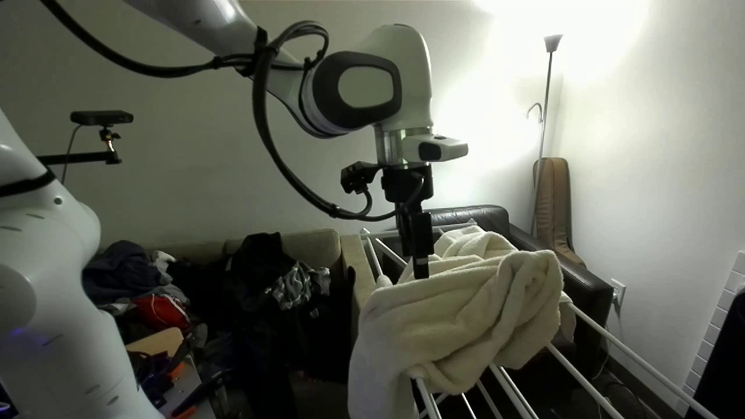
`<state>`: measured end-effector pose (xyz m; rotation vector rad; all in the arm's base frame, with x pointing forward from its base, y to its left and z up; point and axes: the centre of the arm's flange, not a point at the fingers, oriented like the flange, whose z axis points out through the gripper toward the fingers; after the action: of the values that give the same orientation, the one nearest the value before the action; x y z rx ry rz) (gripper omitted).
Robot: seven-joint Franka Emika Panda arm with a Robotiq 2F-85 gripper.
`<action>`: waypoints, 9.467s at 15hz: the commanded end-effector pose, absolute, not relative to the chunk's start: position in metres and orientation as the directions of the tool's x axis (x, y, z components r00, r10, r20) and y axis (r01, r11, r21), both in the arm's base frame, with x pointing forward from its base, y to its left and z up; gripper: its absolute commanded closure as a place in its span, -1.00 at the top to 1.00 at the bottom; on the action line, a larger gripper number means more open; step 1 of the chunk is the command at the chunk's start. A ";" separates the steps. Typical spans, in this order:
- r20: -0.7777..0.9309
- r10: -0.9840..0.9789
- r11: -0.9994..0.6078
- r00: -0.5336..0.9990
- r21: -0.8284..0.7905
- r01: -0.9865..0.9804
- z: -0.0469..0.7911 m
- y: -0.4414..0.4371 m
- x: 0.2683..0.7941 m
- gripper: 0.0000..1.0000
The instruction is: Take the towel and put it on the couch
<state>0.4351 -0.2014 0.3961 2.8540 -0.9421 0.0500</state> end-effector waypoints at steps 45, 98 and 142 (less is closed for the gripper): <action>-0.024 -0.268 -0.963 0.963 -0.026 -0.268 0.429 -0.139 0.474 -0.87; 0.188 -0.402 -0.904 0.896 0.072 -0.421 0.485 -0.224 0.547 1.00; 0.255 -0.442 -0.884 0.860 0.039 -0.466 0.368 -0.261 0.472 1.00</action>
<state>0.4790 -0.2565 0.3917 2.8894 -0.7181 0.3398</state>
